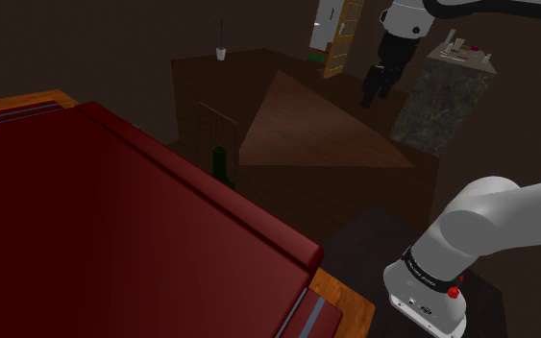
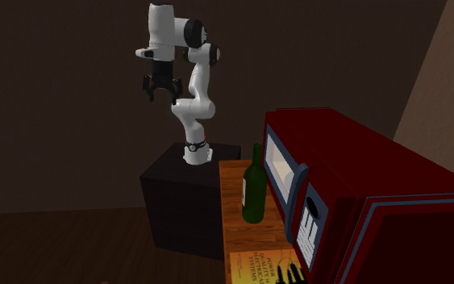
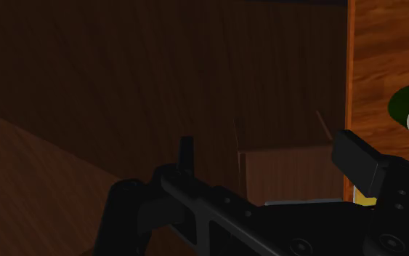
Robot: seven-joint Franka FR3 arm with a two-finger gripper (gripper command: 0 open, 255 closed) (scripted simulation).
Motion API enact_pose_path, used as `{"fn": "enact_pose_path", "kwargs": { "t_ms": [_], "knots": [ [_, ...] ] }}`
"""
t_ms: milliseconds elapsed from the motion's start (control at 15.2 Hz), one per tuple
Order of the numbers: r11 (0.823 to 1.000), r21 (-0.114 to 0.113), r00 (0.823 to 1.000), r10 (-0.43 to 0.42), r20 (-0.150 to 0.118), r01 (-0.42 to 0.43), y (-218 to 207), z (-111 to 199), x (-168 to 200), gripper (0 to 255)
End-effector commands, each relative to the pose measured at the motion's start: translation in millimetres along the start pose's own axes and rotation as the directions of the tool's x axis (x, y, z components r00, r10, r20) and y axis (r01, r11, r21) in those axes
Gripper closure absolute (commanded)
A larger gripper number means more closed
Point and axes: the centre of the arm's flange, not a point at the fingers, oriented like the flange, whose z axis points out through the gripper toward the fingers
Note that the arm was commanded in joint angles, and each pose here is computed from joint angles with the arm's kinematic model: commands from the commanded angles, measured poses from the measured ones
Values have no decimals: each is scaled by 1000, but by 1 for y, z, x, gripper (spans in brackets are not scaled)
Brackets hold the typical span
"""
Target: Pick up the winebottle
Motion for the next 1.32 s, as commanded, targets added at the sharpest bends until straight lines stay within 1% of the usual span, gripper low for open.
{"fn": "enact_pose_path", "kwargs": {
  "t_ms": [0, 1254],
  "knots": [
    [1000, 0, 1000, 0, 0, 0, 0, 0, 0, 0],
    [997, 79, 999, -28, 41, 25, -220, 33, 96, 0]
  ]
}}
